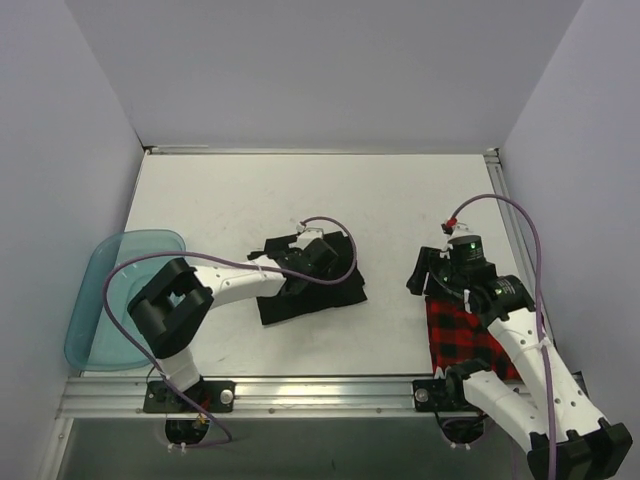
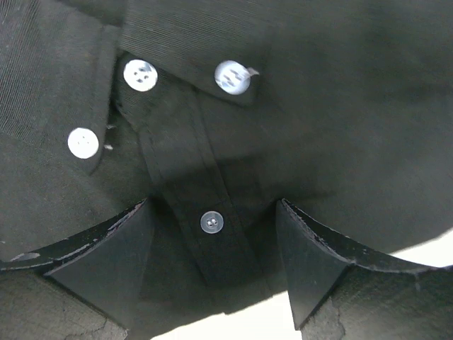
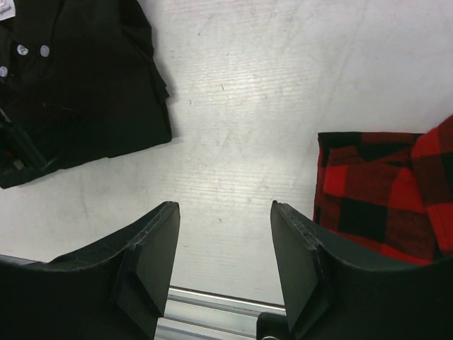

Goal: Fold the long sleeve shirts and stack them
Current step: Neatly place the folded shirt to the corner

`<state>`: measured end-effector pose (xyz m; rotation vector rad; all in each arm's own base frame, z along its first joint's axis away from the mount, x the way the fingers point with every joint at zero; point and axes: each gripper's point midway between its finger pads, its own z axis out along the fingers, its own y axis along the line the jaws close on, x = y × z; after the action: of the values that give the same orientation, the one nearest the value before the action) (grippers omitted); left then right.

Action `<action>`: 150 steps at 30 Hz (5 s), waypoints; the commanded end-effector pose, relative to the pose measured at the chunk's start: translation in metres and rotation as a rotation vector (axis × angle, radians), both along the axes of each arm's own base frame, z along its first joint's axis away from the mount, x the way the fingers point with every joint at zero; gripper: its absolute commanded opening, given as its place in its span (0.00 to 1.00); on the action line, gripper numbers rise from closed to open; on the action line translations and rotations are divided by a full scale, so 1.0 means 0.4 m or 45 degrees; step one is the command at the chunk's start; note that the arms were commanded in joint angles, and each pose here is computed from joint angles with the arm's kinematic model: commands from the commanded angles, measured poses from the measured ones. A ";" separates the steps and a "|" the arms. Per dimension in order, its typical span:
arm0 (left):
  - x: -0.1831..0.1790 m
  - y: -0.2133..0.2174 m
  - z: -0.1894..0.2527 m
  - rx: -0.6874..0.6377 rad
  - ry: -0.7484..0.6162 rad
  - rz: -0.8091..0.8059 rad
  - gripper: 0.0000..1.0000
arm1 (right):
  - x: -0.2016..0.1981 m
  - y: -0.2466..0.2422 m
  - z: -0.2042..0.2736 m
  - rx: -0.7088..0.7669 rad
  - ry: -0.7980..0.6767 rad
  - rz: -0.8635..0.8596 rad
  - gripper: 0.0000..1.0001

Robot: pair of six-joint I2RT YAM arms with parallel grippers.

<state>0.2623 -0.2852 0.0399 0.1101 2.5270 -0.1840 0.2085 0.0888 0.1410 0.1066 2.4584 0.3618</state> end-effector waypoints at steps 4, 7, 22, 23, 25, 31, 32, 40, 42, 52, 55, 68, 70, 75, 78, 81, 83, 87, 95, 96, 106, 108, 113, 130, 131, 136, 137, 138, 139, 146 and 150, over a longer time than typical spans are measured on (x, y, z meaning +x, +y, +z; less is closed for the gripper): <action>0.098 0.137 -0.030 0.171 0.002 0.115 0.77 | -0.025 -0.071 -0.026 -0.103 0.051 -0.150 0.55; 0.156 0.205 -0.013 0.214 -0.021 0.158 0.78 | -0.025 -0.086 -0.038 -0.107 0.090 -0.188 0.54; 0.154 0.337 0.438 0.055 -0.392 0.093 0.97 | -0.122 -0.326 -0.102 -0.281 0.334 -0.930 1.00; 0.136 0.362 0.471 0.034 -0.440 0.102 0.97 | -0.130 -0.332 -0.110 -0.262 0.350 -0.984 1.00; 0.102 0.388 0.470 0.009 -0.466 0.100 0.98 | -0.152 -0.346 -0.135 -0.234 0.397 -1.078 1.00; 0.060 0.442 0.425 -0.089 -0.507 0.143 0.98 | -0.142 -0.295 -0.188 -0.069 0.542 -1.100 1.00; 0.054 0.446 0.429 -0.107 -0.513 0.145 0.97 | -0.142 -0.287 -0.210 -0.049 0.566 -1.096 1.00; 0.064 0.498 0.432 -0.111 -0.523 0.216 0.97 | -0.109 -0.210 -0.317 0.101 0.683 -1.053 1.00; 0.063 0.506 0.428 -0.115 -0.522 0.230 0.97 | -0.084 -0.195 -0.330 0.111 0.669 -1.028 0.99; 0.073 0.542 0.418 -0.127 -0.515 0.288 0.97 | 0.112 -0.045 -0.371 0.182 0.661 -0.927 0.98; 0.074 0.544 0.414 -0.143 -0.509 0.294 0.98 | 0.200 0.024 -0.375 0.227 0.628 -0.877 0.97; 0.079 0.543 0.391 -0.151 -0.470 0.292 0.97 | 0.524 0.133 -0.276 0.243 0.370 -0.910 0.96; 0.081 0.530 0.387 -0.172 -0.466 0.266 0.97 | 0.538 0.139 -0.230 0.234 0.313 -0.851 0.98; 0.095 0.466 0.369 -0.247 -0.422 0.173 0.97 | 0.476 0.159 -0.061 0.197 0.119 -0.563 1.00; 0.101 0.394 0.357 -0.265 -0.366 0.112 0.97 | 0.398 0.155 0.024 0.235 0.038 -0.425 1.00; 0.123 0.315 0.357 -0.215 -0.365 0.073 0.97 | 0.316 0.157 0.070 0.248 -0.021 -0.269 1.00; 0.163 0.284 0.342 -0.170 -0.346 0.079 0.97 | 0.258 0.154 0.083 0.253 -0.045 -0.193 0.96; 0.236 0.234 0.281 -0.115 -0.281 0.093 0.98 | 0.164 0.146 0.071 0.234 -0.032 -0.086 0.92; 0.311 0.123 0.113 0.037 -0.174 -0.020 0.98 | 0.031 0.138 0.003 0.256 0.042 0.017 0.91; 0.310 0.115 0.083 0.069 -0.152 -0.040 0.98 | 0.018 0.135 -0.011 0.254 0.057 0.023 0.91; 0.053 0.070 -0.071 0.186 0.027 -0.246 0.97 | -0.015 0.126 -0.049 0.235 0.084 0.058 0.91; -0.030 0.091 -0.094 0.242 0.068 -0.306 0.97 | -0.015 0.126 -0.044 0.233 0.077 0.064 0.91; -0.151 0.124 -0.007 0.235 0.016 -0.338 0.97 | -0.012 0.133 -0.035 0.215 0.051 0.127 0.91; -0.208 0.405 0.106 -0.265 0.088 0.409 0.97 | 0.112 0.416 -0.136 0.157 0.051 0.704 0.94; -0.216 0.419 0.095 -0.256 0.100 0.421 0.97 | 0.117 0.423 -0.172 0.134 0.097 0.721 0.96; -0.222 0.452 0.092 -0.273 0.101 0.468 0.97 | 0.161 0.454 -0.207 0.061 0.066 0.801 0.98; -0.221 0.453 0.091 -0.273 0.100 0.472 0.97 | 0.167 0.453 -0.222 0.045 0.080 0.805 0.98; -0.219 0.457 0.090 -0.265 0.102 0.484 0.97 | 0.181 0.458 -0.217 0.037 0.065 0.806 0.98; -0.219 0.462 0.087 -0.257 0.105 0.495 0.98 | 0.190 0.460 -0.220 0.028 0.062 0.806 0.98; -0.211 0.490 0.076 -0.239 0.112 0.587 0.97 | 0.227 0.474 -0.280 -0.031 0.099 0.846 0.96; -0.209 0.500 0.070 -0.232 0.117 0.620 0.97 | 0.224 0.473 -0.310 -0.046 0.135 0.866 0.94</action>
<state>0.1784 -0.0897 0.0690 -0.5481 2.5322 -0.2416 0.2956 0.2787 0.0231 -0.7123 2.5391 0.6332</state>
